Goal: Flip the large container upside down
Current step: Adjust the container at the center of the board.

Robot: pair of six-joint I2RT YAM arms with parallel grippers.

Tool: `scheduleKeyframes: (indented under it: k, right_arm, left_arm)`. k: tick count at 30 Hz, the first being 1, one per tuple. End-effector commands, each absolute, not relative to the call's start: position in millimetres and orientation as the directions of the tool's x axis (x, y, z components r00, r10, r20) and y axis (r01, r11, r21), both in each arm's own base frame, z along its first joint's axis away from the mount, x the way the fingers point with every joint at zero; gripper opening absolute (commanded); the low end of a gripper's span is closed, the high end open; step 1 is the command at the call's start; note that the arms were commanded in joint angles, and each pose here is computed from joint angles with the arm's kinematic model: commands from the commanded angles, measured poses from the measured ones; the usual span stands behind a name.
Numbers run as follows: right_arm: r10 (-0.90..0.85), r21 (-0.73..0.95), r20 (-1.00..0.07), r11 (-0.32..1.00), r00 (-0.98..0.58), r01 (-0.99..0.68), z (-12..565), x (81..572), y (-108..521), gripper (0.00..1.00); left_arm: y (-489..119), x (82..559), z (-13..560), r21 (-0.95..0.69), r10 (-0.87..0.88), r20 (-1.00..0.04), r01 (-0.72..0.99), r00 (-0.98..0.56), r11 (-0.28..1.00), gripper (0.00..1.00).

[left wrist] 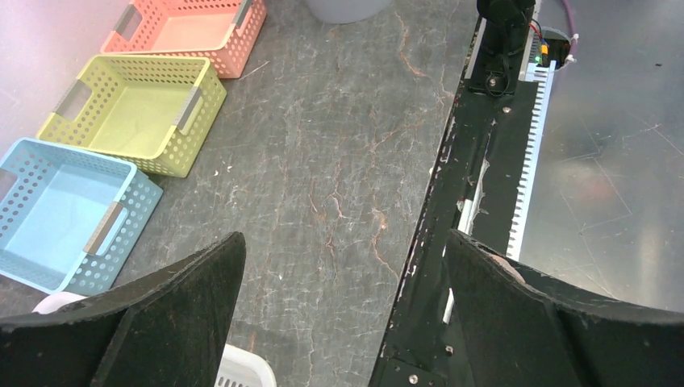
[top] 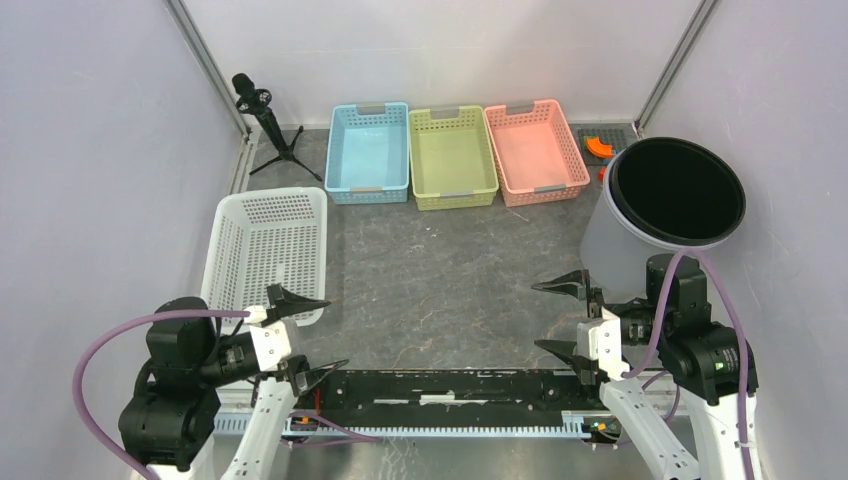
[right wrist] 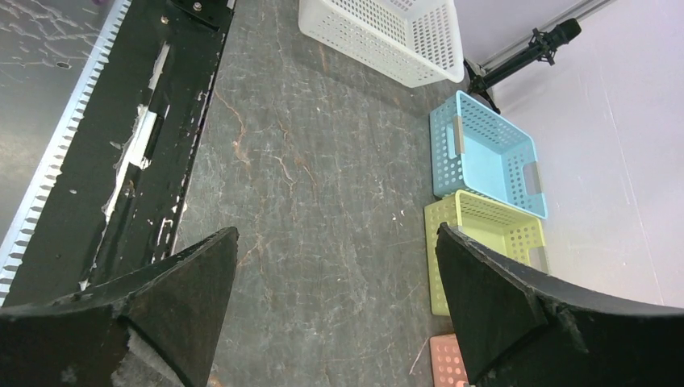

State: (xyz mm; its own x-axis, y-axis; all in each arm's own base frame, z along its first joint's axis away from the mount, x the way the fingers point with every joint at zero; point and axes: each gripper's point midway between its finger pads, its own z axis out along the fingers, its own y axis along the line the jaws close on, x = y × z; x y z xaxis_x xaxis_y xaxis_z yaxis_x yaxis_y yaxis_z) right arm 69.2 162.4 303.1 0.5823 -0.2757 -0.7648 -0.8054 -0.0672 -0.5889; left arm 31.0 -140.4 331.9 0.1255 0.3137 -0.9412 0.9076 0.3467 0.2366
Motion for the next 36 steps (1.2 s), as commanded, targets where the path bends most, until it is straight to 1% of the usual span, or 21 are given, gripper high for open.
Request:
scheduleKeyframes:
  k: [1,10,17,20,25,28,36]
  right_arm:
    - [-0.254,-0.588,-0.769,-0.076,0.586,-0.805,305.2,69.0,164.8,0.98]
    - [-0.25,-0.585,-0.772,-0.078,0.584,-0.807,304.4,69.0,165.2,0.98]
    - [-0.246,-0.588,-0.77,-0.084,0.589,-0.804,304.3,70.6,166.0,0.98]
    - [-0.247,-0.59,-0.767,-0.089,0.591,-0.803,302.5,72.3,166.3,0.98]
    - [-0.253,-0.6,-0.756,-0.099,0.604,-0.794,297.6,77.2,166.6,0.98]
    - [-0.264,-0.597,-0.755,-0.098,0.599,-0.796,291.5,83.9,166.8,0.98]
    - [-0.293,-0.551,-0.793,-0.029,0.534,-0.834,275.2,112.3,169.4,0.98]
  left_arm:
    - [-144.3,31.0,335.3,0.19,0.281,-0.955,0.92,0.092,0.344,1.0]
    - [-146.1,30.8,335.0,0.18,0.273,-0.958,0.926,0.089,0.33,1.0]
    - [-145.9,36.1,328.9,0.208,0.295,-0.949,0.929,0.115,0.306,1.0]
    - [-144.0,49.1,330.7,0.198,0.291,-0.952,0.917,0.096,0.345,1.0]
    - [-135.3,86.8,336.5,0.162,0.272,-0.962,0.863,0.03,0.478,1.0]
    - [-130.4,106.4,338.7,0.138,0.26,-0.966,0.834,-0.007,0.534,1.0]
    - [-120.6,146.4,338.4,0.078,0.258,-0.96,0.787,-0.106,0.612,1.0]
